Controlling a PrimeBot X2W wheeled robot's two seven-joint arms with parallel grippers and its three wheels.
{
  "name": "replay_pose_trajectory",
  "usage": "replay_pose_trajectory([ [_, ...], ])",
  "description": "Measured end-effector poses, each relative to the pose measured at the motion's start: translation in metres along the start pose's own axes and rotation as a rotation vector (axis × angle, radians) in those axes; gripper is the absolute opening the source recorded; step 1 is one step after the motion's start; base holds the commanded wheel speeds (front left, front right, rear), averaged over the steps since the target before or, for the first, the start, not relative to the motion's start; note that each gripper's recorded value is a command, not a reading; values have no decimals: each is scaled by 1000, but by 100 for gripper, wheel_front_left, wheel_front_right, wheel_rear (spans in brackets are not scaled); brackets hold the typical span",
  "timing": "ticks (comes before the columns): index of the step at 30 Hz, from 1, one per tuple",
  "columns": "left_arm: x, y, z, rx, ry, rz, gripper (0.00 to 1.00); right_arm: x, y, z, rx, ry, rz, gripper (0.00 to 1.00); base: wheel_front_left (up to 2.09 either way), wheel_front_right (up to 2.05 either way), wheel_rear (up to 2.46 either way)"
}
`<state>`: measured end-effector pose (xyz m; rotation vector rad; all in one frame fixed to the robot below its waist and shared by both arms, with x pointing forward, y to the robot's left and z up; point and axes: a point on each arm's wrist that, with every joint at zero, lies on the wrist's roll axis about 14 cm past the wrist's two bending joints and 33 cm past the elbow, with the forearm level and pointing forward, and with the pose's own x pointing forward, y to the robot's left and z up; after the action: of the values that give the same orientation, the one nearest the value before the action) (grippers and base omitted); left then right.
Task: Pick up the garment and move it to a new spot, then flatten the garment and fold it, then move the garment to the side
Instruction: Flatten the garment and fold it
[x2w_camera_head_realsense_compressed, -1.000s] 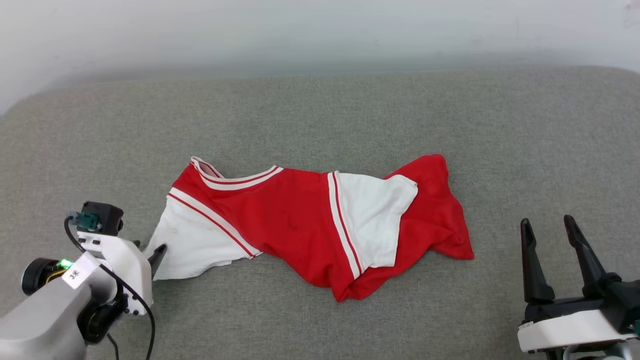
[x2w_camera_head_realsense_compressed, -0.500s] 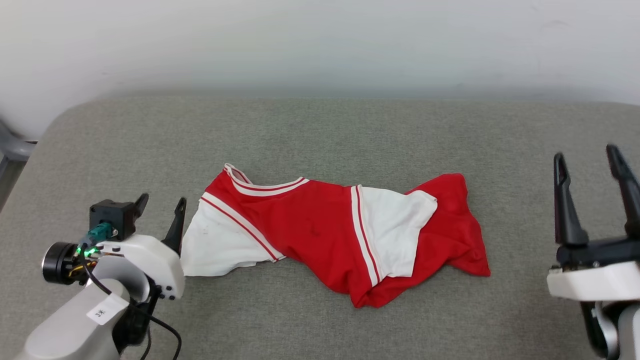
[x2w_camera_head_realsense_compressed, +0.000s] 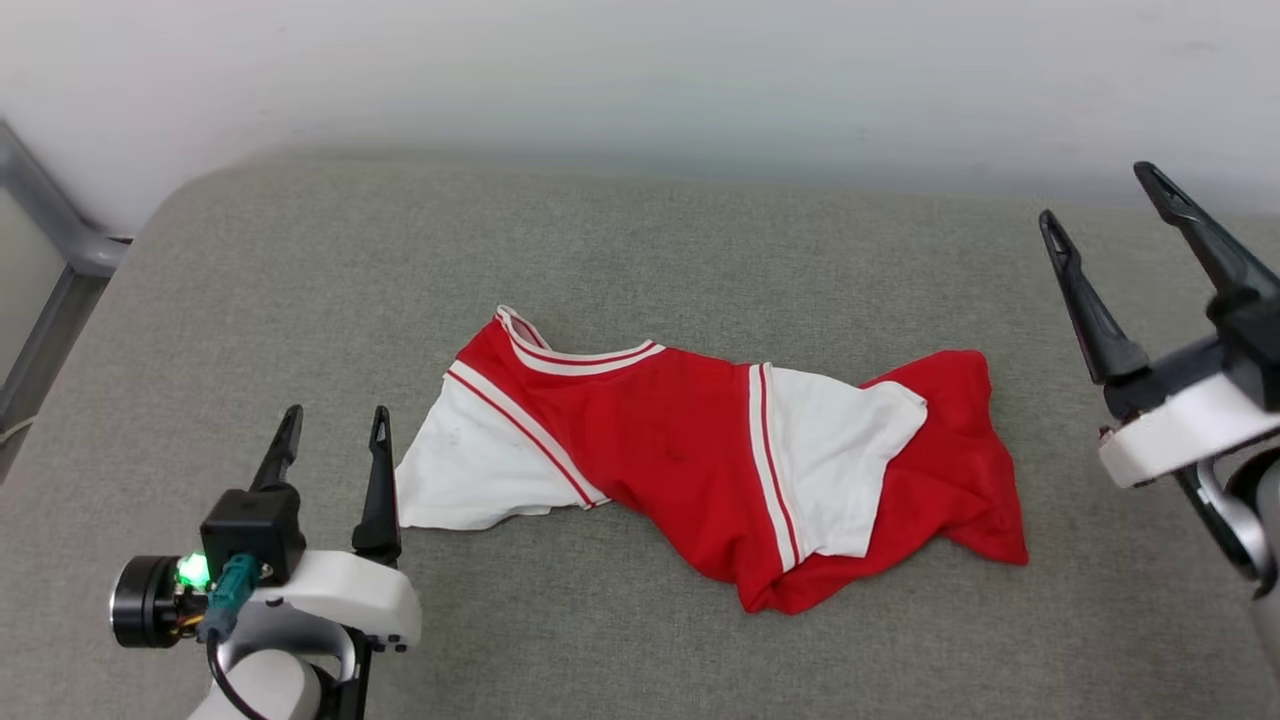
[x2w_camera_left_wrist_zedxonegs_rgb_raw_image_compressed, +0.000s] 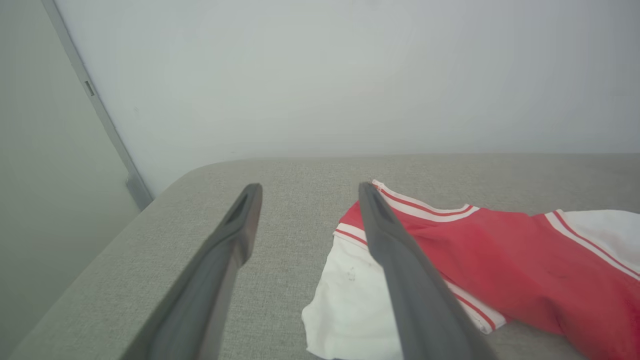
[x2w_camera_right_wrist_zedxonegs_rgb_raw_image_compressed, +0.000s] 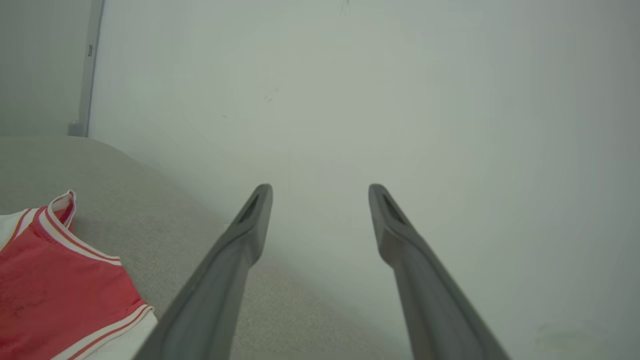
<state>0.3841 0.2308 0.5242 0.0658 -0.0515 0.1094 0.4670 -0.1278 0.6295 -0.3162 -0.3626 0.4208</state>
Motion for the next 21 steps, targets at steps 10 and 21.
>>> replay_pose_trajectory([
  [10,-13,0,-6,-26,-24,67,100,-9,30,-79,-39,460,271,100,0,0,0],
  [21,-1,-4,-20,-33,-6,74,100,-82,81,-167,43,1032,560,100,0,0,0],
])
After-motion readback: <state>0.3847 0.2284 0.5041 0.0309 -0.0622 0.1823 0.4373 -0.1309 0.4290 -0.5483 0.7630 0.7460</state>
